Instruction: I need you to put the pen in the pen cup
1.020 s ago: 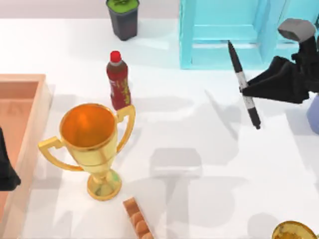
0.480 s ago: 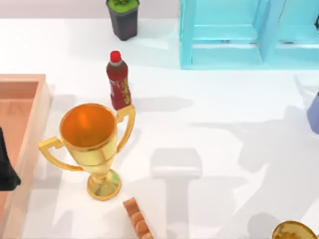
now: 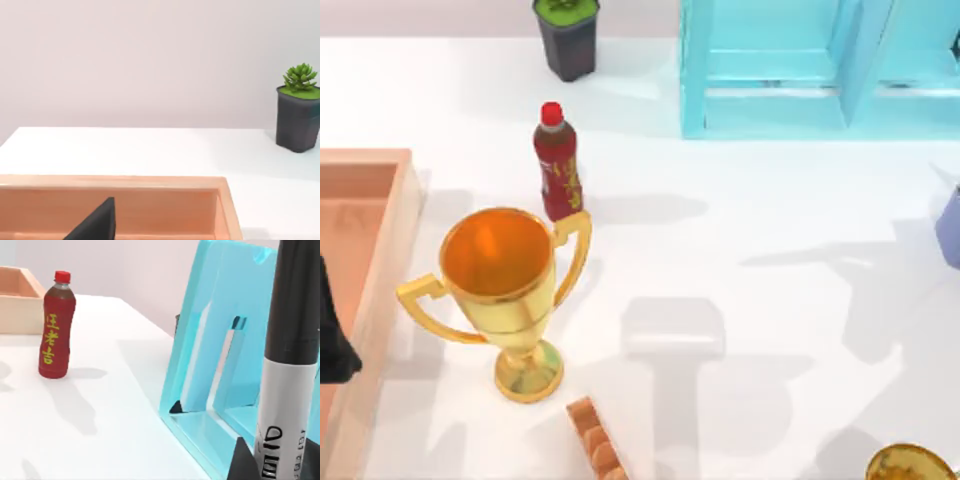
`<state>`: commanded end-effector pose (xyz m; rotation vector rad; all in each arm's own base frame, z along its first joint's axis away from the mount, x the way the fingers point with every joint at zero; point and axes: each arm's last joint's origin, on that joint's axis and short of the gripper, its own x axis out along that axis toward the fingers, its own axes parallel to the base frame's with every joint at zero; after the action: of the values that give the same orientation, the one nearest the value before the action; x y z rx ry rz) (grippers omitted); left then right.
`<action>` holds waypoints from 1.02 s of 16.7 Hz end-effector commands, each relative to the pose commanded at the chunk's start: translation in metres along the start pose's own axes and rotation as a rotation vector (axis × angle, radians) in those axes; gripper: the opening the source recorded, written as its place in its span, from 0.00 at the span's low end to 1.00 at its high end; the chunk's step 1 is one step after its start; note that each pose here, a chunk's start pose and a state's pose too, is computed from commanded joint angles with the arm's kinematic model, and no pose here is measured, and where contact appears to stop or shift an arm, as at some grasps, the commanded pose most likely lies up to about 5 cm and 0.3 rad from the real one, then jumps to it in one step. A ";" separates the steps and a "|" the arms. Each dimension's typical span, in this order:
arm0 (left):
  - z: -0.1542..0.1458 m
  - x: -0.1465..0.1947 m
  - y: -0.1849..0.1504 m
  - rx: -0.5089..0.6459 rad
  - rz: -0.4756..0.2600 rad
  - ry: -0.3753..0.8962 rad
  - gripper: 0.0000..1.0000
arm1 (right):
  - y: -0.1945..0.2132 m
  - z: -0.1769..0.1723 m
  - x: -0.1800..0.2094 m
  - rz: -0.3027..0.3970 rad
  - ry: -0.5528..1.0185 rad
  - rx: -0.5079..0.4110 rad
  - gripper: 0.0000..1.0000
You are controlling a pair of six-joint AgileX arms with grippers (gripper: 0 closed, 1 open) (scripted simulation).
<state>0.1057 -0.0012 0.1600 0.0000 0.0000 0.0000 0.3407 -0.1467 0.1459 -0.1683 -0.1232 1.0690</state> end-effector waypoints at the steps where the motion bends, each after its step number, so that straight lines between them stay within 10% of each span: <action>1: 0.000 0.000 0.000 0.000 0.000 0.000 1.00 | 0.000 0.001 0.000 -0.001 0.001 0.000 0.00; 9: 0.000 0.000 0.000 0.000 0.000 0.000 1.00 | 0.003 0.055 -0.026 -0.087 0.003 0.126 0.00; 17: 0.000 0.000 0.000 0.000 0.000 0.000 1.00 | -0.006 0.027 0.001 -0.063 -0.082 0.172 0.00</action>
<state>0.1057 -0.0012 0.1600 0.0000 0.0000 0.0000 0.3412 -0.1470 0.1731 0.0343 -0.1090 1.0188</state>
